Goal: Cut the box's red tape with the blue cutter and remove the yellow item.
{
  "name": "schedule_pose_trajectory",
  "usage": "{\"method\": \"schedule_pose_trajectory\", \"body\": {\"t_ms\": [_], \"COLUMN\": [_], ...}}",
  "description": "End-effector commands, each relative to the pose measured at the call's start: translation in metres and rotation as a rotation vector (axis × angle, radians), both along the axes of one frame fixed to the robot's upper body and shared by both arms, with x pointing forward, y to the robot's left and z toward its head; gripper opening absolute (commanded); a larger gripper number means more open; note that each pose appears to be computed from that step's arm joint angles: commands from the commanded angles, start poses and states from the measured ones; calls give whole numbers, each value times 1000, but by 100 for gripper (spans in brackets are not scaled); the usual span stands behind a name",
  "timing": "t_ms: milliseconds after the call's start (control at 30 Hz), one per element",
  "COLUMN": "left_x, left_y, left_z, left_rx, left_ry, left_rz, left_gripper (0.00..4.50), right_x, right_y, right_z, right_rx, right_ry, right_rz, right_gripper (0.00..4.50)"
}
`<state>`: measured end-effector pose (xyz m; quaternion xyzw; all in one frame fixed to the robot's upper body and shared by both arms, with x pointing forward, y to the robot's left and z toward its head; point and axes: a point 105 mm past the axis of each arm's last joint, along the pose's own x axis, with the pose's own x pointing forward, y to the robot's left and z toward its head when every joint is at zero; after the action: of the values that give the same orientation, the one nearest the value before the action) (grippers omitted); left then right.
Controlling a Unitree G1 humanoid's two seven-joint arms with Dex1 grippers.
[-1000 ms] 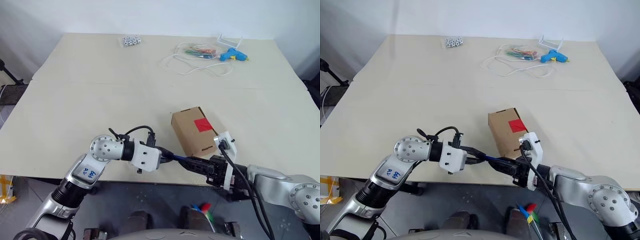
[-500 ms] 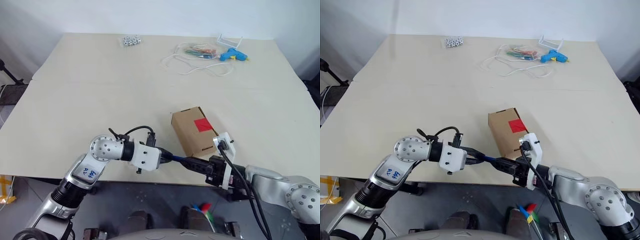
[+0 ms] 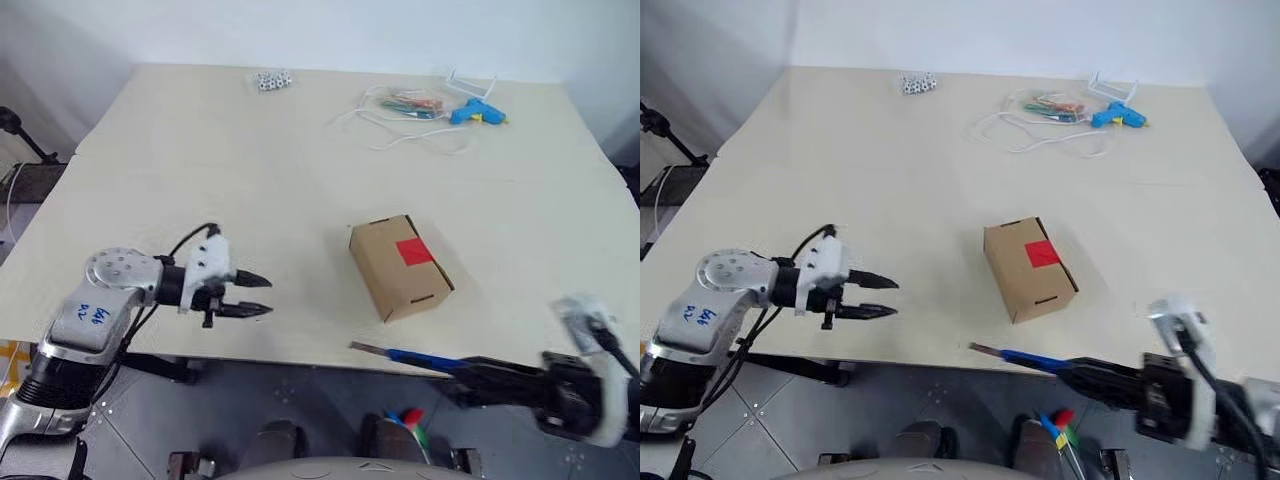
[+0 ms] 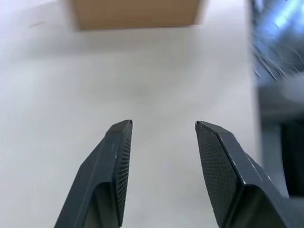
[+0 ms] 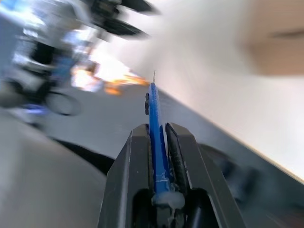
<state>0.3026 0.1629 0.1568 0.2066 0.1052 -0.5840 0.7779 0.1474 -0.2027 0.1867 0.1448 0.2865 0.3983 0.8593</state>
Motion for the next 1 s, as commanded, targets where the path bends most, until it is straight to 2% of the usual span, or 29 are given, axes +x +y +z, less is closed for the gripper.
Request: {"method": "schedule_pose_trajectory", "body": {"t_ms": [33, 167, 200, 300, 367, 467, 733, 867, 1000], "left_x": [14, 26, 28, 37, 44, 58, 65, 66, 64], "left_y": [-12, -56, -68, -102, -121, -144, -181, -195, -200], "left_z": [14, 33, 37, 48, 54, 61, 39, 31, 24], "left_rx": [-43, -147, -165, -172, -175, -178, -49, -30, -21], "left_ry": [-74, -112, -124, -167, -198, -229, -248, -247, -223], "left_rz": [-22, -123, -153, -232, -260, -249, -276, -255, -247], "left_gripper": [138, 16, 0, 0, 0, 0, 0, 0, 0], "right_x": [0, 17, 25, 50, 62, 75, 100, 107, 111], "right_y": [-46, -57, -57, -49, -46, -30, -10, -1, 8], "right_z": [23, 45, 49, 62, 67, 80, 92, 98, 91], "right_rx": [-134, -263, -307, -376, -418, -411, -434, -414, -411], "right_ry": [-126, -273, -305, -359, -340, -351, -343, -373, -360], "right_rz": [-160, -202, -212, -237, -267, -266, -338, -358, -334], "right_gripper": [17, 17, 17, 17, 17, 17, 17, 17, 17]}}
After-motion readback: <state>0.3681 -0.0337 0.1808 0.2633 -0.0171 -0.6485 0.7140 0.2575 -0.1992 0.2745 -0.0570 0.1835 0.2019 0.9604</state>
